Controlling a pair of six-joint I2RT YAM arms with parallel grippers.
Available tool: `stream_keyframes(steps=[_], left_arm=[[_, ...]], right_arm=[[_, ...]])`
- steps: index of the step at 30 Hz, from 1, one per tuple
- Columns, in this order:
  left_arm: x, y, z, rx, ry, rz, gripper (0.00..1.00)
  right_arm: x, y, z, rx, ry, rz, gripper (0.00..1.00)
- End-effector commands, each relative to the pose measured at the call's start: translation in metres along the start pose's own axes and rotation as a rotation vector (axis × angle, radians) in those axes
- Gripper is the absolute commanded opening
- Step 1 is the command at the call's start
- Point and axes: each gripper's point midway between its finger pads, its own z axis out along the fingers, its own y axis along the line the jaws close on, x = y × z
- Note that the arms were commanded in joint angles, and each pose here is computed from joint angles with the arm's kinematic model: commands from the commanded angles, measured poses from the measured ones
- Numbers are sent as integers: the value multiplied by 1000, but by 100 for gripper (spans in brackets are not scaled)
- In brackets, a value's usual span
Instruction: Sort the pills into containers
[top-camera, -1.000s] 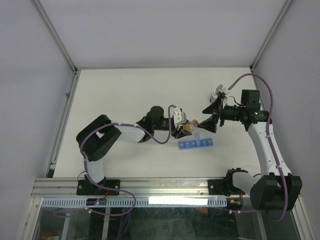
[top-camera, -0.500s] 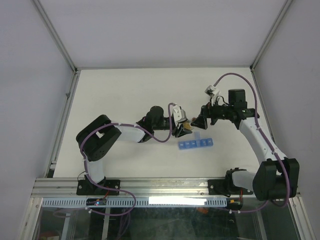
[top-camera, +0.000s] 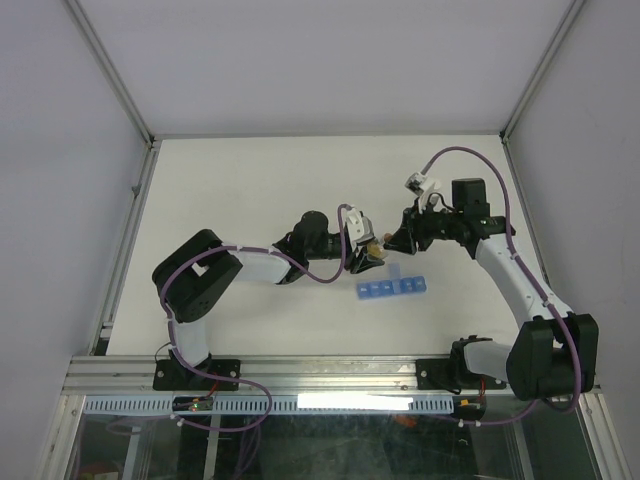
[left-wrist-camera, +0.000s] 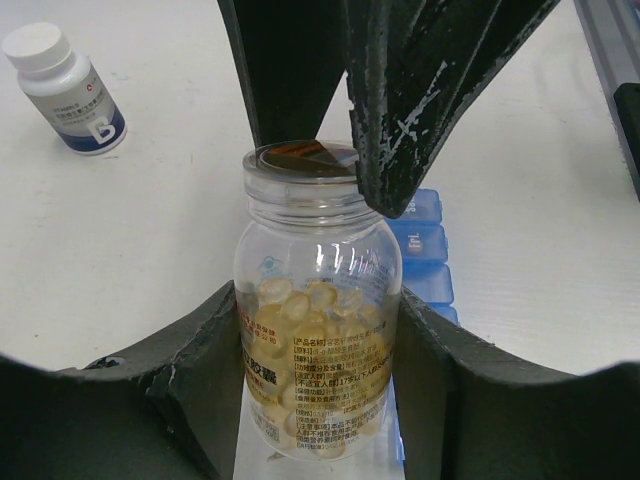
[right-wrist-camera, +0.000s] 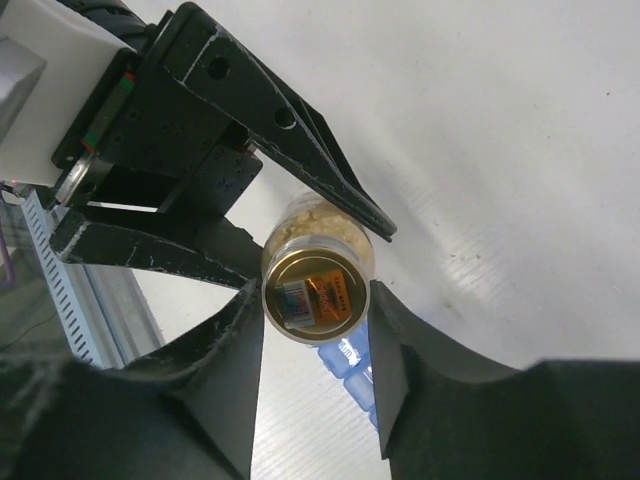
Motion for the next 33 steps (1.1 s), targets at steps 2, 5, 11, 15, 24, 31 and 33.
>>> stream_keyframes(steps=[2,5,11,15,24,31,33], left_arm=[[-42,2,4,6,-97,51,0],[-39,-3,5,35,-92,57,0],[-35,-12,6,95,-78,68,0],[-35,-15,4,106,-82,80,0],[-37,-15,0,94,-92,101,0],[-38,-16,-1,90,-103,108,0],[-39,-15,-2,83,-107,109,0]], right_arm=[[-17,7,-4,-23,-37,-84,29],[-17,13,-6,-60,-38,-171,22],[-1,37,-10,-256,-18,-632,14],[16,40,-9,-377,40,-940,13],[-1,28,-6,-310,81,-776,99],[-27,43,-42,-240,-134,-545,99],[-30,43,-44,-235,-181,-406,99]])
